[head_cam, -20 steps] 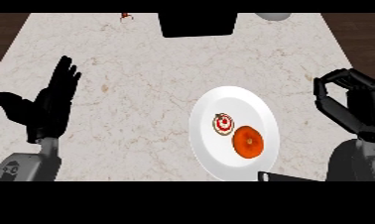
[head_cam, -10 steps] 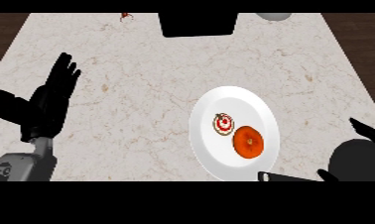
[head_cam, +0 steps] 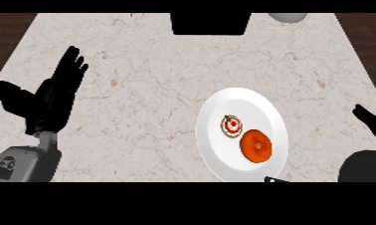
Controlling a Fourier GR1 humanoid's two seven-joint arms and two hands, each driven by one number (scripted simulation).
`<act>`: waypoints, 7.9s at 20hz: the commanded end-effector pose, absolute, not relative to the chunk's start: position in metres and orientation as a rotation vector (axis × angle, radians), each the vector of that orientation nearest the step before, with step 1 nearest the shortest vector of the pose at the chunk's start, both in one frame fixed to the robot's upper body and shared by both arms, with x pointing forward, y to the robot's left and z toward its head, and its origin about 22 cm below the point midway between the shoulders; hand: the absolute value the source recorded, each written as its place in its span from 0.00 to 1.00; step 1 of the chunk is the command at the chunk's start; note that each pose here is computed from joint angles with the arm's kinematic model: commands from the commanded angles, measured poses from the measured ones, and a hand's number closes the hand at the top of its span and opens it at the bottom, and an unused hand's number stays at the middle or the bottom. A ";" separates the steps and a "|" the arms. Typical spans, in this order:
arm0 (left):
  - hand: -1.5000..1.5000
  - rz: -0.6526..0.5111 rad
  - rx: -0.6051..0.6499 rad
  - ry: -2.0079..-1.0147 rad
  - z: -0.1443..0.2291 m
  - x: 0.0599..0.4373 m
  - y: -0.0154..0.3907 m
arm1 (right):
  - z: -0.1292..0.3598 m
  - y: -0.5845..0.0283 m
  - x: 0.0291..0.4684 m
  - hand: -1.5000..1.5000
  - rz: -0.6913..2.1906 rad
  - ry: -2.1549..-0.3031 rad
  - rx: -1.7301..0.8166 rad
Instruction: Pick the squash from the plate and place it in the pan
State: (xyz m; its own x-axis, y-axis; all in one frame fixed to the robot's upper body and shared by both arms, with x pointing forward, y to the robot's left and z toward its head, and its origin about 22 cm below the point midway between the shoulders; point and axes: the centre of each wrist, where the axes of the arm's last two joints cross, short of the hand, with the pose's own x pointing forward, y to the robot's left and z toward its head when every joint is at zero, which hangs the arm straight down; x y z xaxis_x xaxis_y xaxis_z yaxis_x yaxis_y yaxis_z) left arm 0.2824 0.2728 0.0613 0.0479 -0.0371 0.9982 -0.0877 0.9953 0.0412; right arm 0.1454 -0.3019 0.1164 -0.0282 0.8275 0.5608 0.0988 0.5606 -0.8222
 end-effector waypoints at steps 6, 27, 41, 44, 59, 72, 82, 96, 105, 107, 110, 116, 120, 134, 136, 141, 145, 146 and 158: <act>0.50 0.031 0.087 -1.524 0.067 0.288 0.263 | 0.129 -0.272 0.189 0.00 1.004 -1.161 -0.819; 0.50 0.040 0.094 -1.523 0.062 0.291 0.263 | 0.112 -0.144 0.205 0.00 1.319 -0.841 -0.899; 0.50 0.062 0.102 -1.532 0.061 0.284 0.270 | 0.091 -0.141 0.232 0.00 1.297 -0.719 -0.898; 0.50 0.039 0.104 -1.516 0.077 0.289 0.272 | 0.076 -0.141 0.233 0.00 1.254 -0.732 -0.875; 0.50 0.060 0.106 -1.534 0.053 0.280 0.297 | 0.037 -0.173 0.243 0.00 1.279 -0.734 -0.837; 0.50 0.042 0.096 -1.508 0.053 0.271 0.275 | -0.011 -0.155 0.264 1.00 1.341 -0.828 -0.777; 0.50 0.046 0.080 -1.518 0.043 0.274 0.273 | -0.017 -0.163 0.263 1.00 1.281 -0.907 -0.749; 0.50 0.024 0.112 -1.541 0.067 0.282 0.278 | 0.067 -0.338 0.330 1.00 -0.127 -0.095 -1.464; 0.50 0.005 0.065 -1.531 0.063 0.283 0.260 | 0.161 -0.344 0.381 1.00 -0.237 0.084 -1.775; 0.50 -0.006 0.070 -1.570 0.071 0.291 0.249 | 0.167 -0.333 0.391 1.00 -0.252 0.075 -1.794; 0.50 0.017 0.070 -1.541 0.062 0.285 0.256 | 0.176 -0.338 0.390 1.00 -0.305 0.112 -1.832; 0.50 0.049 0.109 -1.517 0.072 0.285 0.280 | 0.177 -0.356 0.367 1.00 -0.425 0.179 -1.905; 0.50 0.061 0.118 -1.511 0.057 0.281 0.275 | 0.149 -0.347 0.340 1.00 -0.462 0.169 -1.915; 0.50 0.060 0.124 -1.513 0.054 0.273 0.273 | 0.092 -0.377 0.179 1.00 -0.539 0.060 -1.886; 0.50 0.047 0.105 -1.531 0.070 0.278 0.273 | 0.075 -0.380 0.174 1.00 -0.546 0.030 -1.867; 0.50 0.051 0.090 -1.512 0.054 0.281 0.274 | 0.023 -0.402 0.150 1.00 -0.535 0.062 -1.807; 0.50 0.041 0.096 -1.512 0.060 0.271 0.267 | 0.015 -0.415 0.139 1.00 -0.723 0.127 -1.685; 0.50 0.050 0.127 -1.519 0.061 0.273 0.278 | 0.008 -0.416 0.142 0.00 -0.764 0.146 -1.670; 0.50 0.054 0.118 -1.521 0.068 0.271 0.276 | 0.000 -0.408 0.110 0.00 -0.935 -0.229 -1.754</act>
